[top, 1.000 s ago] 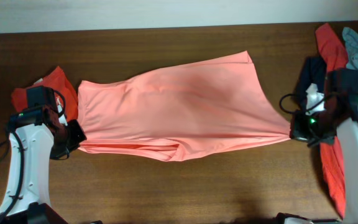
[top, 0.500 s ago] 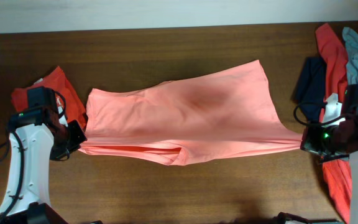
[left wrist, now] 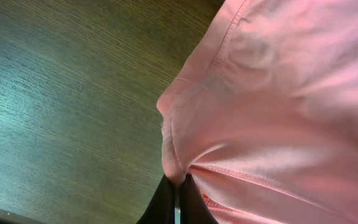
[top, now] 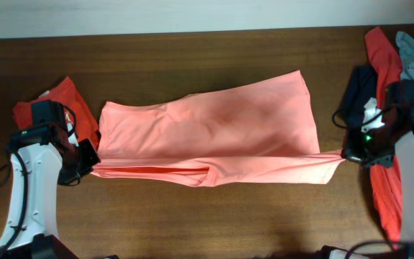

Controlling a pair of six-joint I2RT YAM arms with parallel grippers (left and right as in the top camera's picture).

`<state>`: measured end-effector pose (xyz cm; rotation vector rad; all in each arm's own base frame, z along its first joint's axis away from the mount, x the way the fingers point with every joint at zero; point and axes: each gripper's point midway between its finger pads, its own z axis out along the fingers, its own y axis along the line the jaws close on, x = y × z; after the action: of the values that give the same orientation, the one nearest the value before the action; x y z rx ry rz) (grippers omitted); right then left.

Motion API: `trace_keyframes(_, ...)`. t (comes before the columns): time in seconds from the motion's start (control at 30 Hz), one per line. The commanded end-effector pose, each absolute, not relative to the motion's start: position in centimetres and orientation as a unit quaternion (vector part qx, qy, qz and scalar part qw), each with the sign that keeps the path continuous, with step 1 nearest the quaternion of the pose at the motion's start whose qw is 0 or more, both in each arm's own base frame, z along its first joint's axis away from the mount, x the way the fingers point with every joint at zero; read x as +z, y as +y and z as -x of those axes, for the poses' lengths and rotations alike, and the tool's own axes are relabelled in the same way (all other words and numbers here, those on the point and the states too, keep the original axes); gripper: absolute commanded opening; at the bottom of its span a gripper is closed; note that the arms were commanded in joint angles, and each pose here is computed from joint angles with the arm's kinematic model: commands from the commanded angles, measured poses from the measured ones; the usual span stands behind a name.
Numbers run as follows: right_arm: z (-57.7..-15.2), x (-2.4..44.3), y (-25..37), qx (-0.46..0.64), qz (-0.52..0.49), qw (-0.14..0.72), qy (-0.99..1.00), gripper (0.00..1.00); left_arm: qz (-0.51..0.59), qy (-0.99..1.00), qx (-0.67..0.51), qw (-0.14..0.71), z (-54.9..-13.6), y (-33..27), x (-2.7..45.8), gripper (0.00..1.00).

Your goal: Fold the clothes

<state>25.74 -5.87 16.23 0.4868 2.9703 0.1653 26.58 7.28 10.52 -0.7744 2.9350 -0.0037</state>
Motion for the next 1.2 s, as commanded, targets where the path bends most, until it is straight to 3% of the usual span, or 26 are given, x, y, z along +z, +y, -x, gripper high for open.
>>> trace_keyframes(0.0, -26.6, 14.9, -5.7, 0.076, -0.156, 0.049, 0.984, 0.04, 0.248, 0.966, -0.001, 0.072, -27.1, 7.5, 11.5, 0.00)
trace_keyframes(0.57, -33.0, 9.8, -2.3, 0.104, -0.089, 0.058, 0.989, 0.04, 0.248, 0.966, -0.001, 0.072, -27.1, 7.5, 11.5, 0.00)
trace_keyframes(1.17, -36.7, 6.2, -3.6, 0.079, -0.112, 0.083, 0.987, 0.04, 0.248, 0.966, 0.000, 0.078, -27.4, 7.5, 11.5, 0.00)
